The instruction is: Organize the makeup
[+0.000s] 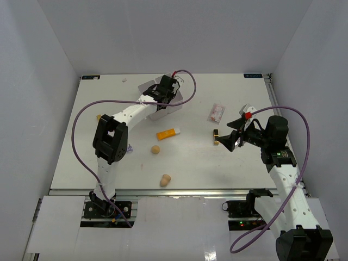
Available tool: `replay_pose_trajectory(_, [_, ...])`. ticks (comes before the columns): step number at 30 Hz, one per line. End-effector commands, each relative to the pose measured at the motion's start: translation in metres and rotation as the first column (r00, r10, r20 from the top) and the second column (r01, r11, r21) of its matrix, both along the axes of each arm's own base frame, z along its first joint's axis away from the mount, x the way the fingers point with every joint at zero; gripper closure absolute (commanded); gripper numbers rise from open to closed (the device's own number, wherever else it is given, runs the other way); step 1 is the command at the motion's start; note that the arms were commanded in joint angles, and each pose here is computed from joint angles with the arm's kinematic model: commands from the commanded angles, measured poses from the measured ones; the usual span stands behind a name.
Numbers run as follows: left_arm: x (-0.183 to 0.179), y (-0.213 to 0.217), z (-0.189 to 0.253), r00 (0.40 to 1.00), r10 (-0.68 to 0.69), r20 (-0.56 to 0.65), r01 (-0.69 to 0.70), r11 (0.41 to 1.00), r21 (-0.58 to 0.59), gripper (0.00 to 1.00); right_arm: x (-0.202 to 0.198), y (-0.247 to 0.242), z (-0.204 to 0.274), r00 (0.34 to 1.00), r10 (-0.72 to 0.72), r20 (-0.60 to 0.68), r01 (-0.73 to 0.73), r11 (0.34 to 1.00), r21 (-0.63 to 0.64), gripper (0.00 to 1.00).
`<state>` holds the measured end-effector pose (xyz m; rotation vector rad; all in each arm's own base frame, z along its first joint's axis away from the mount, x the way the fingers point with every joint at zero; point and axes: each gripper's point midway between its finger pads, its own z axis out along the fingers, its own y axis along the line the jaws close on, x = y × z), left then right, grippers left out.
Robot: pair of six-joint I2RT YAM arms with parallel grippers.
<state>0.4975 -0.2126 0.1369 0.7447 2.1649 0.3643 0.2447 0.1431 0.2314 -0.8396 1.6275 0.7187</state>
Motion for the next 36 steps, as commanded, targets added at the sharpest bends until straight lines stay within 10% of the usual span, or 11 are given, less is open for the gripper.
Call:
replay_pose_trajectory(1, [0.004,0.004,0.025,0.997,0.027,0.065,-0.026,0.999,-0.018,0.56,-0.001,0.001,0.002,1.0,0.019,0.017,-0.019,1.0,0.005,0.1])
replay_pose_trajectory(8, [-0.001,-0.007,0.038,0.996,0.01,0.089,-0.008,1.0,-0.028,0.28,0.0,-0.001,0.001,1.0,0.015,0.014,-0.015,1.0,0.006,0.1])
replay_pose_trajectory(21, [-0.036,-0.037,0.121,0.986,-0.05,0.162,0.092,0.961,-0.262,0.18,-0.025,0.01,-0.002,0.978,0.199,0.065,-0.198,0.98,-0.015,0.1])
replay_pose_trajectory(33, [-0.216,-0.015,0.157,0.97,-0.197,0.143,0.234,0.594,-0.77,0.02,-0.058,0.055,-0.026,0.867,0.497,-0.024,-0.49,0.845,-0.216,0.1])
replay_pose_trajectory(36, [-0.254,0.001,0.148,0.967,-0.202,0.153,0.24,0.532,-0.812,0.02,-0.086,0.087,-0.043,0.753,0.655,-0.062,-0.641,0.709,-0.292,0.1])
